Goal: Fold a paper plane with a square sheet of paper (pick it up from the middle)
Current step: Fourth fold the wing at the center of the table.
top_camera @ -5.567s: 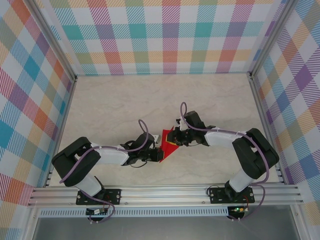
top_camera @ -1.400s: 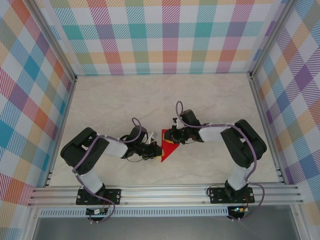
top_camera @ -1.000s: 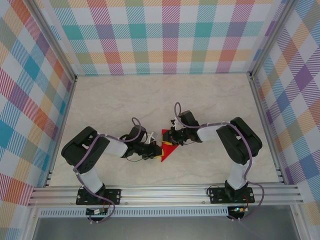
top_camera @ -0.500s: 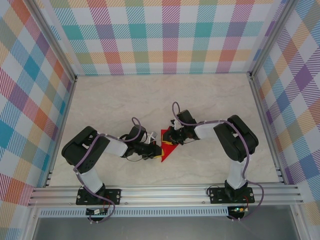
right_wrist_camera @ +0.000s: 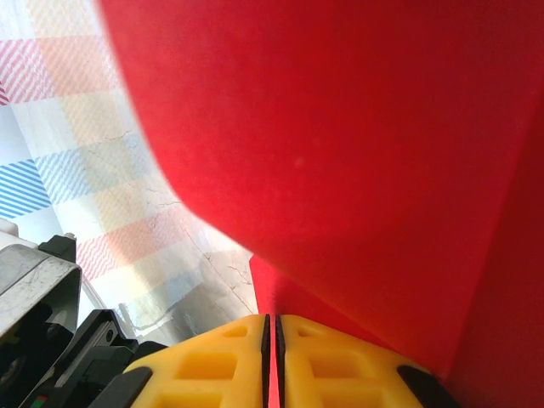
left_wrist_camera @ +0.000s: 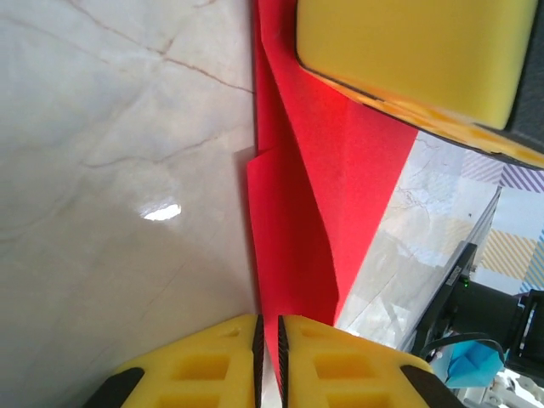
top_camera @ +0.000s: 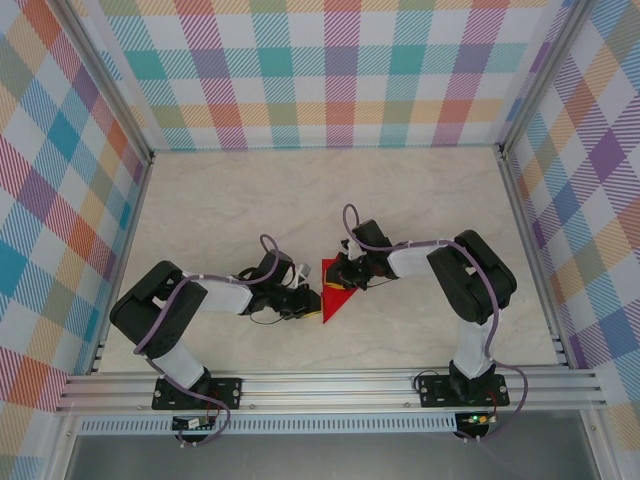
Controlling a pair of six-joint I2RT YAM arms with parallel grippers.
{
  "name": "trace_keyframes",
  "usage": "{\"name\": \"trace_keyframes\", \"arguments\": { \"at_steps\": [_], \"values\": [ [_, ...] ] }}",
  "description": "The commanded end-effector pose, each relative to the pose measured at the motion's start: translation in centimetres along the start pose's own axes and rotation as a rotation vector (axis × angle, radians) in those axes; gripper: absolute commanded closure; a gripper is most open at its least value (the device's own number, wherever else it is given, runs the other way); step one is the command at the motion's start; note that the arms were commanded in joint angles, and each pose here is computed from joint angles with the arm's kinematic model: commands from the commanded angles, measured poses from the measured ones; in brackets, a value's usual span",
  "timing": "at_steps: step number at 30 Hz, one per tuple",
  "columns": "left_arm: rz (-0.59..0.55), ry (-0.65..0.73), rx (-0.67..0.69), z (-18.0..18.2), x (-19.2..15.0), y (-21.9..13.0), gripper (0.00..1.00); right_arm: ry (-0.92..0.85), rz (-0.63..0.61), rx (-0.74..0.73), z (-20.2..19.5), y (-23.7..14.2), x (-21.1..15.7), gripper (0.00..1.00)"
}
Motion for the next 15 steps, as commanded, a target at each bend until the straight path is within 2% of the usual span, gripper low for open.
{"name": "trace_keyframes", "arguments": {
  "at_steps": [1, 7, 10, 13, 15],
  "values": [
    [0.062, -0.047, 0.112, 2.1, -1.7, 0.2, 0.84, 0.057, 0.007, -0.136, -3.4, 0.7, -0.9, 0.87],
    [0.058, -0.006, 0.114, 0.9, -1.8, 0.4, 0.79, 0.059, 0.001, -0.138, -3.5, 0.5, -1.1, 0.87],
    [-0.015, -0.009, 0.21, 1.0, -1.5, -1.2, 0.74, 0.057, -0.001, -0.14, -3.5, 0.4, -1.2, 0.87],
    [-0.114, -0.003, 0.295, 0.6, -1.1, -3.4, 0.77, 0.058, -0.002, -0.143, -3.6, 0.4, -1.2, 0.87],
    [-0.159, 0.035, 0.267, -0.8, -0.8, -4.3, 0.77, 0.063, 0.0, -0.144, -3.7, 0.6, -1.1, 0.87]
  ]
}}
Point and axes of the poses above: each hand's point on the last joint's axis, 136 mm out from that joint toward the fingers, its own y axis out along the fingers, its own z axis along the line the jaws close on, x = y × z, the point moved 5 cm from there along -y, back along the fingers, and after that the axes turned 4 degrees about y, right-handed, at the moved point
